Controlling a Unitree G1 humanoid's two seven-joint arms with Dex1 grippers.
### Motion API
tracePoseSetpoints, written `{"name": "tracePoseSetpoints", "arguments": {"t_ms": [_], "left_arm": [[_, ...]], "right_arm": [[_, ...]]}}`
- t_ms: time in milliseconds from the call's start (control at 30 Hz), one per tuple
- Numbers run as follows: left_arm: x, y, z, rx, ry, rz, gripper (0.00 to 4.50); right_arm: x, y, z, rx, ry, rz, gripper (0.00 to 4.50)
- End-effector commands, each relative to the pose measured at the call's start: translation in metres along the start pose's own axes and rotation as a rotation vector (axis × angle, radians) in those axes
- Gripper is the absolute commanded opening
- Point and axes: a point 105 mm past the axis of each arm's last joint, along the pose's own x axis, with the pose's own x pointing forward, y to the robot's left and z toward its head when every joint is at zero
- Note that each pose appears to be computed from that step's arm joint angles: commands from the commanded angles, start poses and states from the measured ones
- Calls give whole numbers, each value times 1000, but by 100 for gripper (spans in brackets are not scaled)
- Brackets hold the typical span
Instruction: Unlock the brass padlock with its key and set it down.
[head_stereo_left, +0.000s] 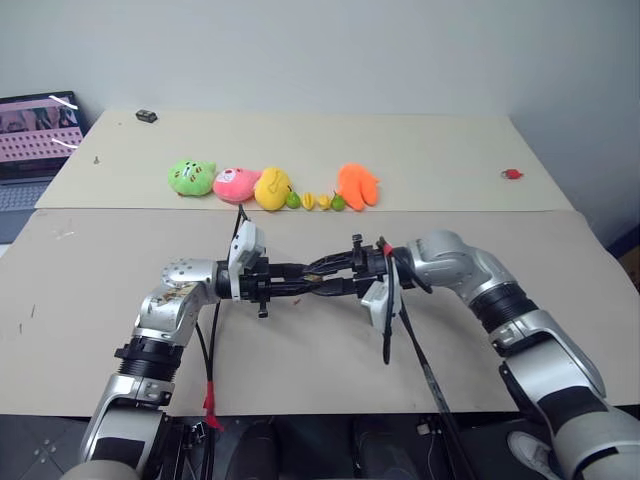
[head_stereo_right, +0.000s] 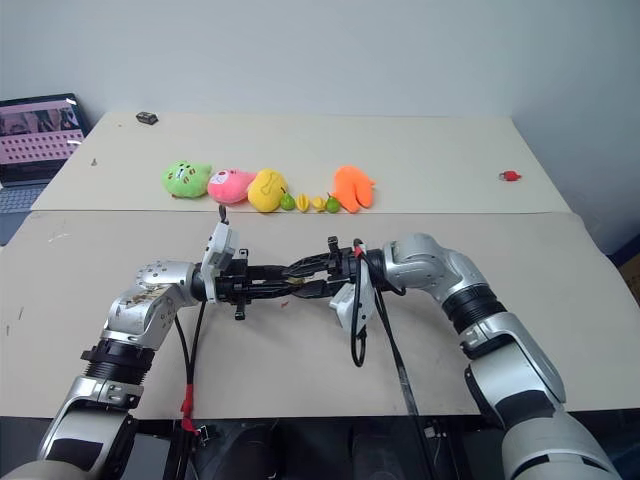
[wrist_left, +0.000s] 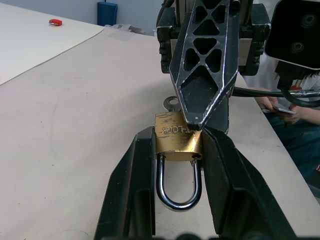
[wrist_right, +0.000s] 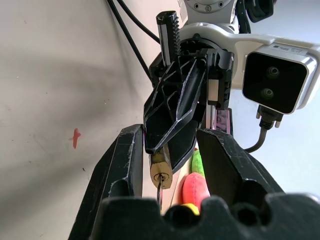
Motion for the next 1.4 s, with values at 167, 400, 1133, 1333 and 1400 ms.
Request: {"name": "tracePoseSetpoints", "arguments": {"t_ms": [167,400,1133,1333,1400], "left_arm": [[1,-2,12,43,-34,-8,79],[2,-1,12,44,-36,-7,79],[6,-11,13,-56,-6,-53,180],[8,-14,18,-50,-28,-70,408],[7,-13,19,-35,-31,-51,443]], "right_arm": [[-2,-15,1,-50,-17,-32,20],[-2,-16,0,-48,-12,-37,20],[-2,-15,-5,-51,25,-62,19],[-2,-16,-5,-53,25,-64,19],[-3,-15,-5,-53,26,-61,19]]}}
